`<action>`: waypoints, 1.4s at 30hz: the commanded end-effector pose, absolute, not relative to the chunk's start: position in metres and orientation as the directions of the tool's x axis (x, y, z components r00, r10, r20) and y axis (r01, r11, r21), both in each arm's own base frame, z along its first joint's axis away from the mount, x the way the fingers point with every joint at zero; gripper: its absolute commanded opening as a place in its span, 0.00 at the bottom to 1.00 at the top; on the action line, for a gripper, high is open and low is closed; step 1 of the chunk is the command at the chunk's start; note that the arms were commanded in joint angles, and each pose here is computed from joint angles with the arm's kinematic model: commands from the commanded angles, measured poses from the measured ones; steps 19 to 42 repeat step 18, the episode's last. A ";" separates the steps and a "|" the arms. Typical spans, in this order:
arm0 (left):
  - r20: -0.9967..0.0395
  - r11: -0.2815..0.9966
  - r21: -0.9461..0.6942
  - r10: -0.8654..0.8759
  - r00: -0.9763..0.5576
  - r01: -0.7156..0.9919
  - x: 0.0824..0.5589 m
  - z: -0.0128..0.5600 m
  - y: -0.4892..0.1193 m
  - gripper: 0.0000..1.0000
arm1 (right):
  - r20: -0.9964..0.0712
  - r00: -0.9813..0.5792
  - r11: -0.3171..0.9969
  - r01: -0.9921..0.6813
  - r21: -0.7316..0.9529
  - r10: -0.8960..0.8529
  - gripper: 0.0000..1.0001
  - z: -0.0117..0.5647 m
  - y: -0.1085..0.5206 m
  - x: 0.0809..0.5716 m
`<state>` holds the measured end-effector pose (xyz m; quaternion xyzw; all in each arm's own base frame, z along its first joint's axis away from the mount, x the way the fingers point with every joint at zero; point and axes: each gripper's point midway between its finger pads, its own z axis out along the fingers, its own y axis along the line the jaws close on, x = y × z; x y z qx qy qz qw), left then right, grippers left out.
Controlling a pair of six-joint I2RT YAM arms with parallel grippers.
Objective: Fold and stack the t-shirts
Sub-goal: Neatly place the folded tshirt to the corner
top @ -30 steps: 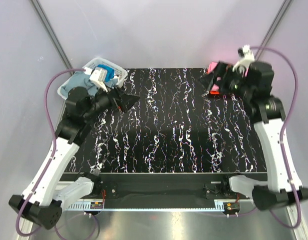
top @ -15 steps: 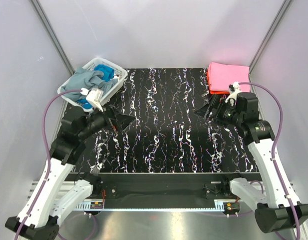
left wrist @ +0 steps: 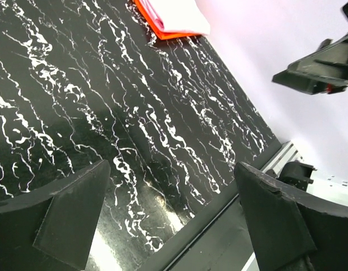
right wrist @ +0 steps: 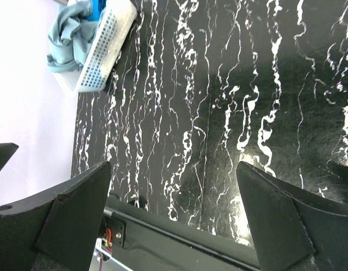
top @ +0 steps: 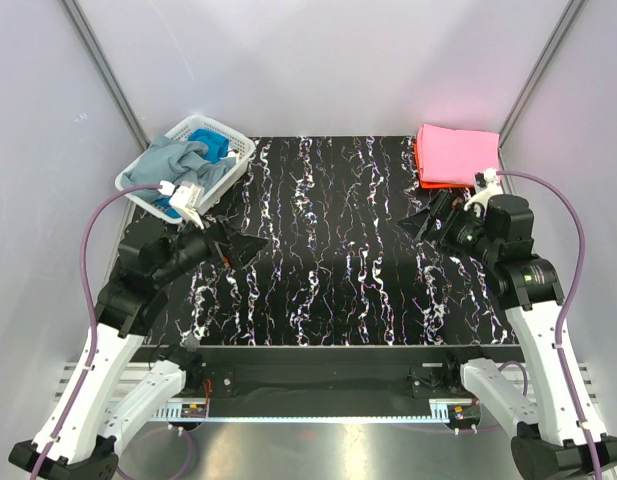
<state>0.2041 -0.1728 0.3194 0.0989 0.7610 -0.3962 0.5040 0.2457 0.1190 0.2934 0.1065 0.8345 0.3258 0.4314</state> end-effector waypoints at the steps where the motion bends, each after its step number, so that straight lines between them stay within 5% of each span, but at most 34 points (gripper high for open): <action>1: -0.871 0.668 -0.469 -0.241 -0.429 0.577 0.205 0.332 -0.171 0.99 | -0.687 -0.544 0.776 -0.100 0.623 0.482 1.00 0.311 0.111 0.246; 42: -0.865 0.678 -0.474 -0.240 -0.440 0.561 0.206 0.323 -0.170 0.99 | -0.687 -0.530 0.768 -0.099 0.632 0.497 1.00 0.314 0.110 0.242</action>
